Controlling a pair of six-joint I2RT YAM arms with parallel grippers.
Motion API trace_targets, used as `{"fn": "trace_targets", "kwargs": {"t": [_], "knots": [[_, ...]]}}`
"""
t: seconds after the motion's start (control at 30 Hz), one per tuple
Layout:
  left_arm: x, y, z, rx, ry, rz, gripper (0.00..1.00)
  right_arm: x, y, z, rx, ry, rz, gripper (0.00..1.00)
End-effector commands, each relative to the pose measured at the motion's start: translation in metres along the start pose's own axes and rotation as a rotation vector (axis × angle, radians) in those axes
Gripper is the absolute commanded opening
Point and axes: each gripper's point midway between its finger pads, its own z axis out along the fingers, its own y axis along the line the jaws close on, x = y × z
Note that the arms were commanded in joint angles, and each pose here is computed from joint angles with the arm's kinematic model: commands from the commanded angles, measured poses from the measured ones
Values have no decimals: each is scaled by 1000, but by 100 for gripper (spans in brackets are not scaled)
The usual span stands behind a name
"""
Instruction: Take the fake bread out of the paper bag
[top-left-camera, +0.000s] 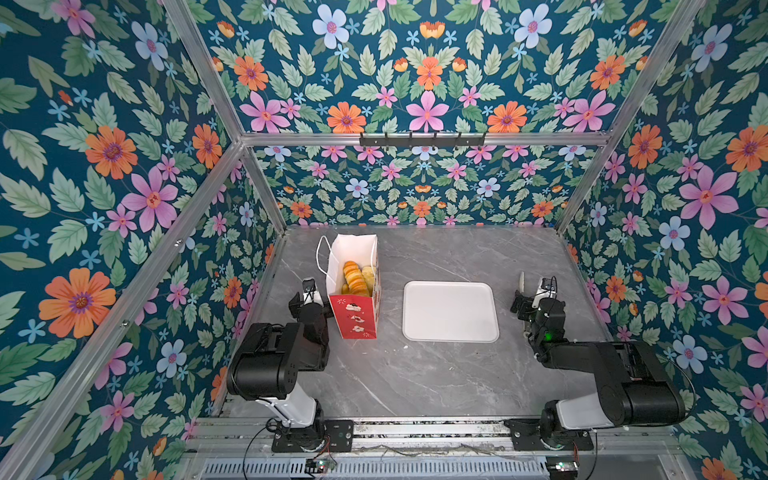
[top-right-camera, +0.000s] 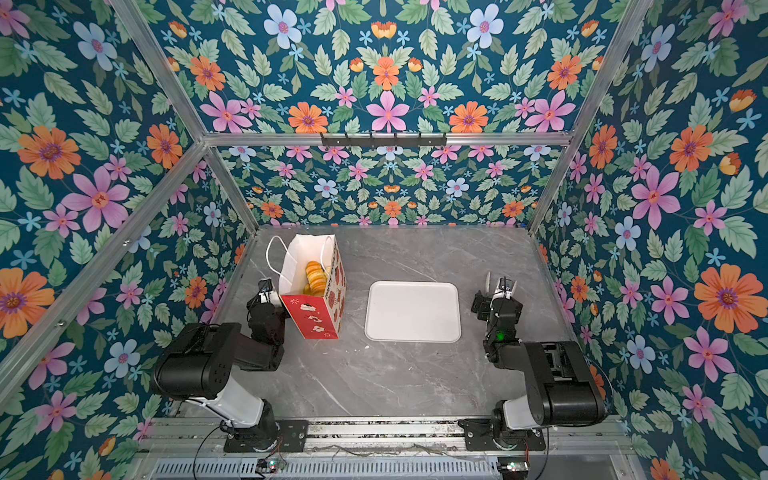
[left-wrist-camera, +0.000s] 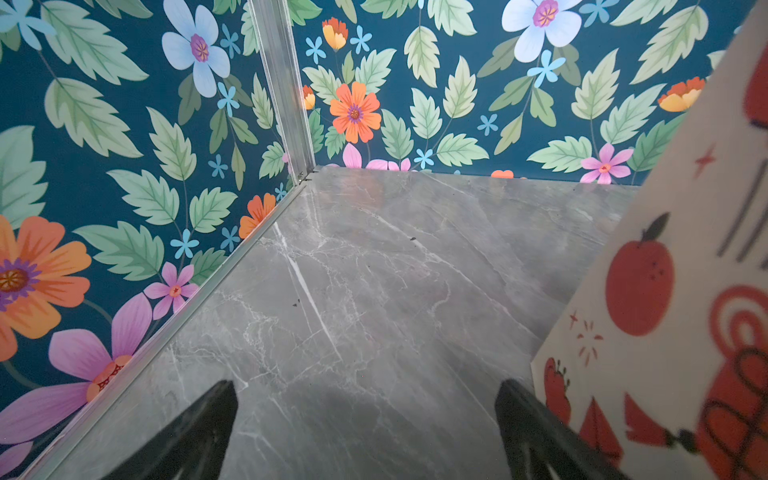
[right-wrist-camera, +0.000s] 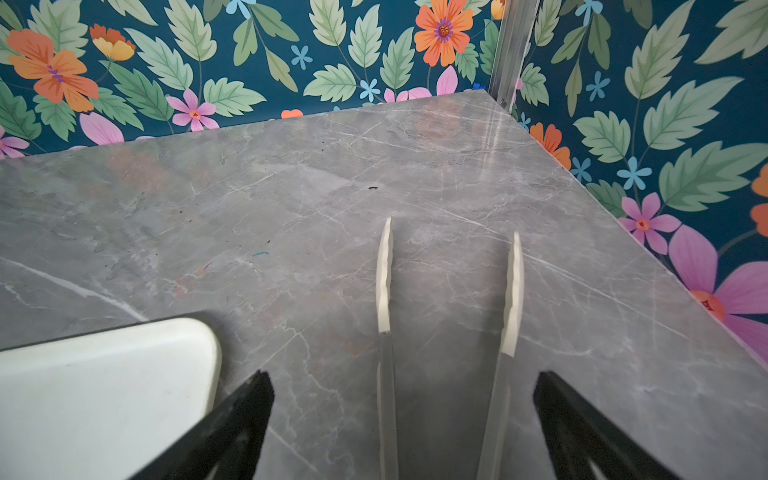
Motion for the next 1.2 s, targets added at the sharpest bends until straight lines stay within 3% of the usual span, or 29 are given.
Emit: {"fn": "trace_targets", "kwargs": {"t": [0.0,0.27,0.43,0.57,0.67,0.83,0.97,1.17], "knots": [[-7,0,0,1,-27,-17,100,-8,2,0,-7,-28,2,99],[-9,1,0,-2,-33,-18,100,-8,1,0,-6,-28,3,99],[-32,11,-8,-49,-36,-32,100,-30,-2,-7,33,1,3,99],[-74,25,-25,-117,-137,-68,98,-77,-4,-32,33,-69,68,98],[-111,44,-37,-205,-185,-136,96,-102,1,-48,10,-49,89,98],[-175,60,-70,-242,-230,-276,93,-107,20,-72,-39,14,110,98],[-216,56,-106,-155,-196,-349,92,-96,53,-93,-105,66,59,97],[-257,7,-154,223,-123,-254,91,-70,78,-106,-136,216,-31,97]]}}
